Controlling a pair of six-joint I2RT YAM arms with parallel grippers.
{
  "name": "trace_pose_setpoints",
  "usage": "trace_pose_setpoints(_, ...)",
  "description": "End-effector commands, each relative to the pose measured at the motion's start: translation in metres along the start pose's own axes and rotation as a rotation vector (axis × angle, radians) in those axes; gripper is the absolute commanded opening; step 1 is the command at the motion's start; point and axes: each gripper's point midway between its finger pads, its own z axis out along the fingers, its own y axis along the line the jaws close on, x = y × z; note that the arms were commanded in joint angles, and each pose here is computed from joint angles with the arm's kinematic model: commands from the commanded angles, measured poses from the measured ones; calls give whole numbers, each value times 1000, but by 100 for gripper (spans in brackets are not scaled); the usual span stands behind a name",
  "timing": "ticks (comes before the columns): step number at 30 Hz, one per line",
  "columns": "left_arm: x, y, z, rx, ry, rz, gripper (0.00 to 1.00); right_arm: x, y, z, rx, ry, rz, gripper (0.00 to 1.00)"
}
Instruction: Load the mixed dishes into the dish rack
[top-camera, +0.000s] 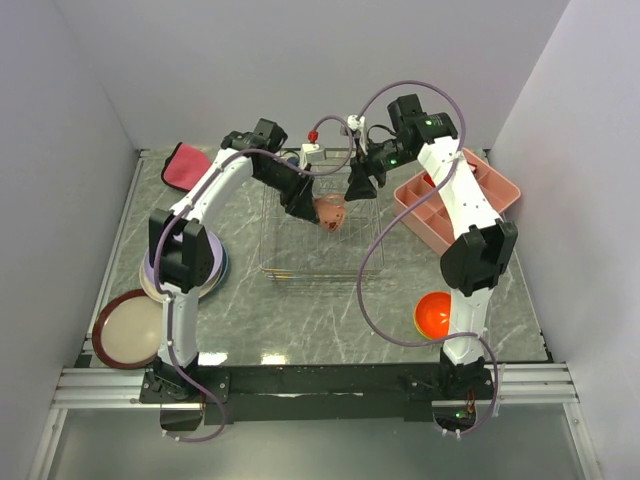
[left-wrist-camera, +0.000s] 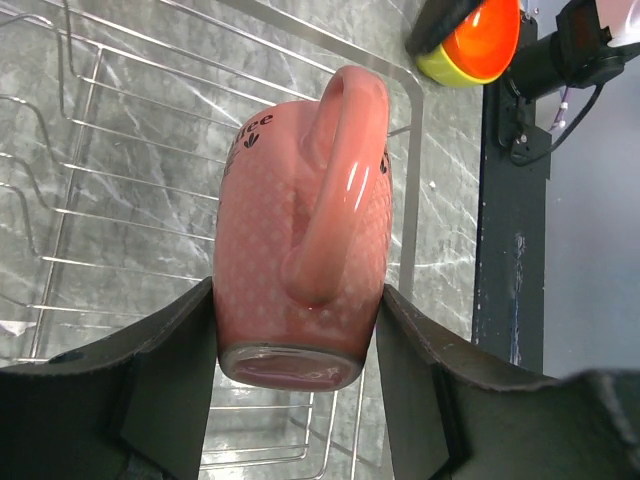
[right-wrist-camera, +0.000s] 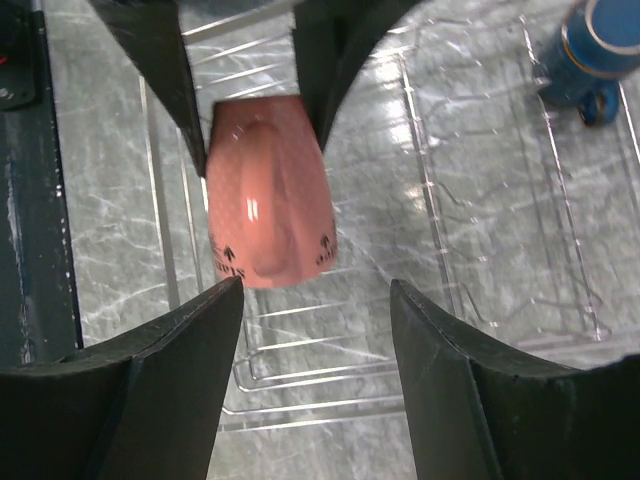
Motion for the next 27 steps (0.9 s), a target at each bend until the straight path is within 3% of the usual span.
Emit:
trace_pose_setpoints(1,-42,-37,-20,28,-101,125,3,-7,15,10,-66,-9,-49,68)
trace_pose_setpoints(12,-57,-46,-19,61,-148,121,4,-4,32,25,-170,-36,25,65)
trace_pose_setpoints(22,-45,-51,-8,67,-94,127,3,-23,21,28,-155,-93,56,59)
trace_pose_setpoints(26,-43,-50,-7,65,-92,132,3,-19,20,27,-144,-74,55,44)
trace_pose_setpoints(27,-43,-49,-7,60,-91,132,3,-17,20,28,-143,-66,57,34)
